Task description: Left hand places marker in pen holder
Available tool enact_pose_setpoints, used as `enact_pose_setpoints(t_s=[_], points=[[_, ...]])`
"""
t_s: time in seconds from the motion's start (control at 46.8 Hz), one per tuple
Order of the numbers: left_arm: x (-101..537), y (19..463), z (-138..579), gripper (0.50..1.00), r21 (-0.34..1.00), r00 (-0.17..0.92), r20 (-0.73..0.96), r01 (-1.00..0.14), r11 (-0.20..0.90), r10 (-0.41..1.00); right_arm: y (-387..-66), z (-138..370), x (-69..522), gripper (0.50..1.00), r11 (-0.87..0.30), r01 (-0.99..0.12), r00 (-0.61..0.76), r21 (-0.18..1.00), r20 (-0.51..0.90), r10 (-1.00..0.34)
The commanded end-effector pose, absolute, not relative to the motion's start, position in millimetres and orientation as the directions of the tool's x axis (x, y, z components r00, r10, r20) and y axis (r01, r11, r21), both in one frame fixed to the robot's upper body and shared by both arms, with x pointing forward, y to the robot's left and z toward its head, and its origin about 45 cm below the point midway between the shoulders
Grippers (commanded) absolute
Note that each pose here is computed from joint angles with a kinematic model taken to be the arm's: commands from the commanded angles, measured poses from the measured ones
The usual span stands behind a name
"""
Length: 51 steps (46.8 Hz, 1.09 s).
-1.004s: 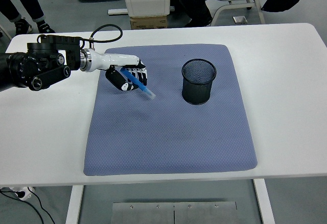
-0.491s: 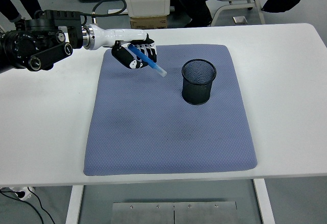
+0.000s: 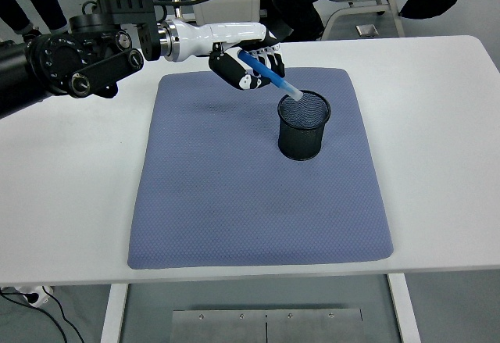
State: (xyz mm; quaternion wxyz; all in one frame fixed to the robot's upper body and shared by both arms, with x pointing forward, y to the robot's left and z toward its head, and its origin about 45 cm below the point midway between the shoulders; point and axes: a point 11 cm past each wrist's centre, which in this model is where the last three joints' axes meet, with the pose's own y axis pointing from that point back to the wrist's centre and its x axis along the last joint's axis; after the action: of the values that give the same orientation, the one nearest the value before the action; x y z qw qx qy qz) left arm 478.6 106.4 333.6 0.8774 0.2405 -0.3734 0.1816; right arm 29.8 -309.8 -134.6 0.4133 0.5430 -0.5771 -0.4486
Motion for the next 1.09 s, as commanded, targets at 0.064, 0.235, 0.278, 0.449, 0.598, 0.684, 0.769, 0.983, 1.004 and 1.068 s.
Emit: enact_pose_setpoints(t_s=[0.064, 0.235, 0.278, 0.449, 0.598, 0.684, 0.769, 0.983, 1.004, 1.068], points=[[473, 89, 331, 0.500, 0.255, 0.677, 0.717, -0.476, 0.842, 0.165, -310, -135, 30, 1.000, 0.008, -0.256, -0.069, 0.967, -0.010, -0.998], [470, 73, 328, 0.500, 0.198, 0.721, 0.645, -0.478, 0.856, 0.254, -310, -135, 30, 1.000, 0.008, -0.256, -0.069, 0.967, -0.010, -0.998], [469, 71, 327, 0.500, 0.192, 0.726, 0.635, -0.477, 0.858, 0.262, -310, -135, 30, 1.000, 0.008, -0.256, -0.069, 0.967, -0.010, -0.998], [466, 63, 318, 0.500, 0.138, 0.769, 0.529, -0.496, 0.858, 0.359, -310, -135, 30, 1.000, 0.008, -0.256, -0.069, 0.967, -0.010, -0.998], [460, 59, 303, 0.500, 0.120, 0.797, 0.446, -0.505, 0.855, 0.408, -310, -135, 30, 1.000, 0.008, -0.256, -0.069, 0.967, -0.010, -0.998], [460, 58, 299, 0.500, 0.102, 0.799, 0.406, -0.522, 0.847, 0.443, -310, -135, 30, 1.000, 0.008, -0.256, -0.069, 0.967, -0.010, -0.998], [459, 57, 293, 0.500, 0.089, 0.797, 0.372, -0.541, 0.836, 0.476, -310, -135, 30, 1.000, 0.007, -0.256, -0.067, 0.967, -0.010, -0.998], [450, 54, 276, 0.500, 0.069, 0.804, 0.270, -0.565, 0.822, 0.530, -310, -135, 30, 1.000, 0.008, -0.256, -0.069, 0.967, -0.010, -0.998], [449, 54, 275, 0.500, 0.066, 0.802, 0.260, -0.570, 0.819, 0.537, -310, -135, 30, 1.000, 0.008, -0.256, -0.069, 0.967, -0.010, -0.998], [448, 53, 274, 0.500, 0.055, 0.796, 0.233, -0.585, 0.809, 0.560, -310, -135, 30, 1.000, 0.008, -0.256, -0.069, 0.967, -0.010, -0.998]])
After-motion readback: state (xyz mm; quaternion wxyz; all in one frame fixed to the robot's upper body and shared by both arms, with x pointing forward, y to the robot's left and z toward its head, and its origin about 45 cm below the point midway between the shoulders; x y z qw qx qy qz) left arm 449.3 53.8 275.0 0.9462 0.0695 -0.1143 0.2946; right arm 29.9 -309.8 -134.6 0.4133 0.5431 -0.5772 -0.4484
